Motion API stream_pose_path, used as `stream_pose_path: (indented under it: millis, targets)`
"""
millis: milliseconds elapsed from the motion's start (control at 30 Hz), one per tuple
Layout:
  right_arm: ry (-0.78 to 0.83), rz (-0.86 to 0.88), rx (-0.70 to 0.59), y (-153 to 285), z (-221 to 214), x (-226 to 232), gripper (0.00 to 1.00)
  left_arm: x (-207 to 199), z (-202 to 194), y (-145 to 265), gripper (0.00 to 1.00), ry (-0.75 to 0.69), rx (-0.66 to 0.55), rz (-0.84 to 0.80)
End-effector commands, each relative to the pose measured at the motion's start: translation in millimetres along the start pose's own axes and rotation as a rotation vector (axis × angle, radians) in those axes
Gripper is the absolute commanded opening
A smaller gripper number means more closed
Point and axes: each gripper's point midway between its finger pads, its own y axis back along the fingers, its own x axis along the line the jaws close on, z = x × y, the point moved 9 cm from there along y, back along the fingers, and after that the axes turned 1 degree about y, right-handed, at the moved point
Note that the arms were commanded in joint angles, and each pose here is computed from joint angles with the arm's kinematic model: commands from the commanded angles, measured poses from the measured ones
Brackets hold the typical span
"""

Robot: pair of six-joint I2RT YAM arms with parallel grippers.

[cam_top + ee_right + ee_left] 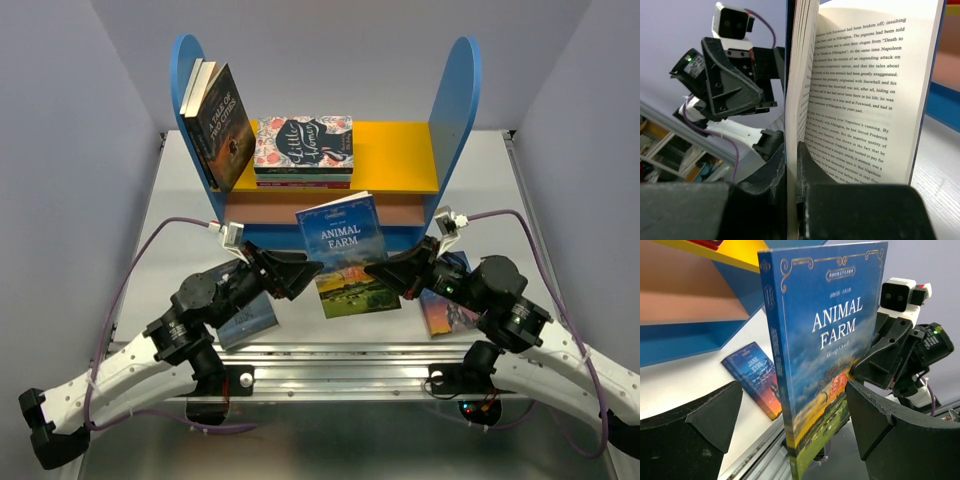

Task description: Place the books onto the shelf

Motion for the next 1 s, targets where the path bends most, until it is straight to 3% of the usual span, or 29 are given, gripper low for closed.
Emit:
stream_pose_path:
  millis: [0, 167, 367, 467, 500, 633, 767, 800, 867, 900, 967]
  targets:
    - [0.018, 0.218, -0.1, 1, 29, 35, 0.01, -30, 22, 0, 0.93, -0.033, -0.069, -0.155]
    - [-0.002, 0.277, -0.145, 4, 29, 38, 0.01, -32, 18, 4, 0.85, -0.042, -0.044, -0.208]
    - [-0.038, 0.336, -0.086, -5, 20, 38, 0.01, -38, 22, 15, 0.72, -0.029, -0.075, -0.275]
    - [-0.04, 0.357, -0.053, -9, 16, 38, 0.01, -41, 23, 19, 0.57, -0.042, -0.076, -0.303]
    - [-0.038, 0.358, -0.052, -10, 15, 37, 0.01, -43, 23, 20, 0.41, -0.042, -0.068, -0.319]
    - [-0.023, 0.333, -0.067, -11, 16, 34, 0.01, -46, 25, 24, 0.03, -0.044, -0.067, -0.34]
    - [-0.011, 0.297, -0.066, -14, 18, 32, 0.04, -44, 29, 23, 0.0, -0.057, -0.082, -0.282]
    - [-0.008, 0.251, -0.059, -15, 17, 28, 0.24, -44, 30, 21, 0.0, -0.064, -0.083, -0.268]
    - [-0.004, 0.178, -0.057, -17, 17, 22, 0.41, -46, 36, 19, 0.0, -0.082, -0.094, -0.237]
    - [-0.001, 0.111, -0.083, -18, 21, 17, 0.63, -51, 45, 19, 0.0, -0.119, -0.116, -0.216]
    - [0.006, -0.002, -0.071, -16, 21, 9, 0.92, -52, 60, 13, 0.0, -0.151, -0.189, -0.14]
